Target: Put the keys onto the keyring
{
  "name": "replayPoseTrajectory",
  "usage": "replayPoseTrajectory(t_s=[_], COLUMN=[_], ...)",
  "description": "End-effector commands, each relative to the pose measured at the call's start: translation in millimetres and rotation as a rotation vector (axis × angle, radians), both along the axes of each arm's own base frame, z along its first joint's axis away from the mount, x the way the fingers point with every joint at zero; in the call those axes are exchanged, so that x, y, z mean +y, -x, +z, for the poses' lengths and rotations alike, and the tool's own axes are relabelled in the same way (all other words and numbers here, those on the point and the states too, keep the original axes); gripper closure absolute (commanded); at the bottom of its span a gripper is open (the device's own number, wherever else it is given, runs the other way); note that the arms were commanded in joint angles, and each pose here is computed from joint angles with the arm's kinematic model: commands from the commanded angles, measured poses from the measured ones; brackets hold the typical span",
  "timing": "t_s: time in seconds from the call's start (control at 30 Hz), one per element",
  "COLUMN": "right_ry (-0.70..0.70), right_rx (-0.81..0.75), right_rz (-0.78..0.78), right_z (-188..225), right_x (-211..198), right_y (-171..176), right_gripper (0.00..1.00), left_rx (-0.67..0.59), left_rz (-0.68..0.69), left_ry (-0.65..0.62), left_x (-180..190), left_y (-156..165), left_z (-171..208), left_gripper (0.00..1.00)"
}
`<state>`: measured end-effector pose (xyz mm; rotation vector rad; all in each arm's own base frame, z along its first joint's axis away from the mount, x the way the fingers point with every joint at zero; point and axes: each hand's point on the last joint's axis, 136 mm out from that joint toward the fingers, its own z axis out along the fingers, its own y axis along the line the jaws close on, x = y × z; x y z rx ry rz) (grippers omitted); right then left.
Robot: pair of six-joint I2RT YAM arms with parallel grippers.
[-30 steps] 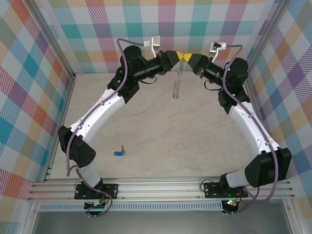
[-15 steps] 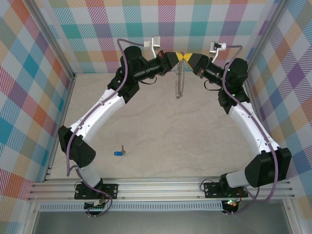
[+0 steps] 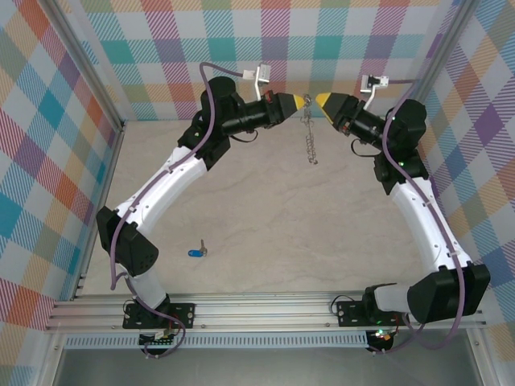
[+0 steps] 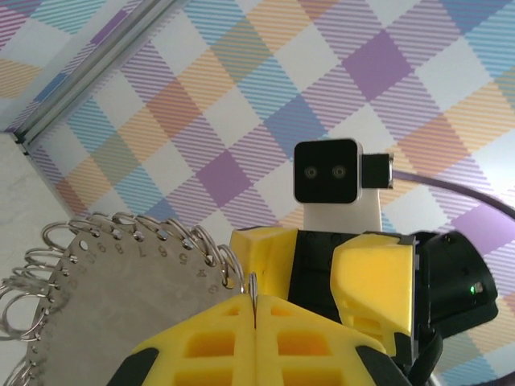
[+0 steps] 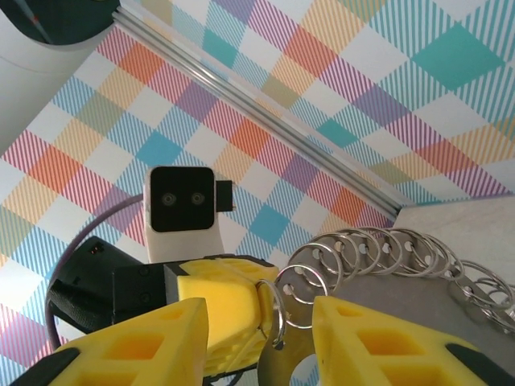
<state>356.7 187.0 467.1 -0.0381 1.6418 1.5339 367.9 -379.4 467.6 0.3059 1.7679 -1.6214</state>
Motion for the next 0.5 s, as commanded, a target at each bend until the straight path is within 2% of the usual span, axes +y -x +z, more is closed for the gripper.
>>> replayPoseTrajectory(t_s=[0.0,0.47], right_ry=[0.034,0.126], right_rx=[-0.007,-0.040], right_rz=[0.043,0.210], right_z=[-2.7,0.6], right_x=[4.2,18.6], right_y=[9.3,31.9], right_gripper=[0.60,0.49], left_rx=[-0.080,-0.105], left_rz=[-0.046,-0.185], left_ry=[-0.013,-0.093], left_x=[6.3,10.2], left_y=[11.7,19.6], left_z=[12.9,-0.9], left_gripper=[1.00,1.00])
